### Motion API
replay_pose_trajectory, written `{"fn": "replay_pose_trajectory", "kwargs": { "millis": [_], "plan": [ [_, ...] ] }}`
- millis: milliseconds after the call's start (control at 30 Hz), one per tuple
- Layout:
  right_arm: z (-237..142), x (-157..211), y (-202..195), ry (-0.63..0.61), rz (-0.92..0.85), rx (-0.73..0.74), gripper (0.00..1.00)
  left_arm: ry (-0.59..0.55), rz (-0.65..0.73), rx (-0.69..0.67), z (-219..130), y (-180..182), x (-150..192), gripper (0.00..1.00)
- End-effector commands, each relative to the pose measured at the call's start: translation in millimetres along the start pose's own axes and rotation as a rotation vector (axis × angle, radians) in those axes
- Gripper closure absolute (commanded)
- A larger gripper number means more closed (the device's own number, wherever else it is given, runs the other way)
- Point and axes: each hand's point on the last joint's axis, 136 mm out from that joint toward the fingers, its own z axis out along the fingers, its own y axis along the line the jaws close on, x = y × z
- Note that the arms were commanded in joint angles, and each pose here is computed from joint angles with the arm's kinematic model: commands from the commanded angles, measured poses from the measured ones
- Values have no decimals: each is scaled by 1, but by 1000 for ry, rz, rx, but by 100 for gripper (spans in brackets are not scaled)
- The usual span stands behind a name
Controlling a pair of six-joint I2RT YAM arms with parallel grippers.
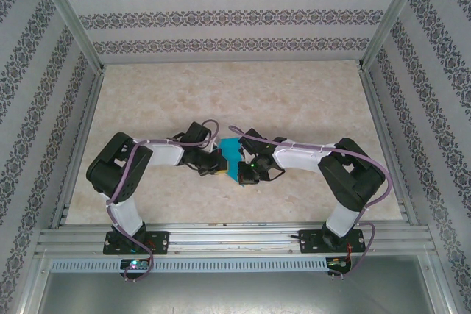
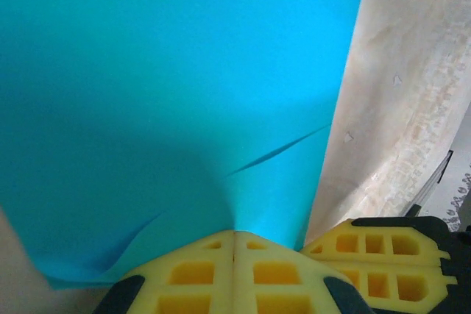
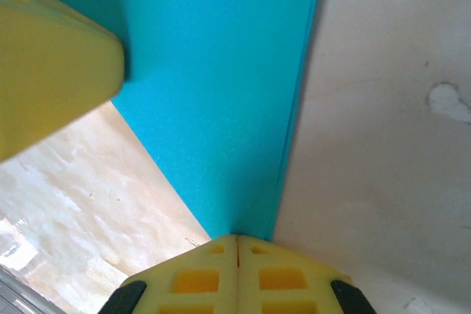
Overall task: Fold a paper plane with a square sheet of paper (fold left side to right side)
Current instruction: Third fold the triangle at the center of the table.
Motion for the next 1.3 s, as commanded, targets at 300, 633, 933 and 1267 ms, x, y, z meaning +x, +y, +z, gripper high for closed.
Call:
{"fn": "replay_pose_trajectory", "kwargs": {
  "millis": [300,633,933,1267],
  "plan": [
    [14,32,-57,100,53,234,100,-108,-80,-205,-29,68,-32,98],
    [15,30,-55,96,54,223,100,-159,-38,-175,-49,61,-46,98],
    [15,24,-50,74,55,190,100,-201,128,-49,-67,3,-38,99],
    [15,23,-50,71,57,187,100,-46,211,40,-17,-35,2,99]
  ]
}}
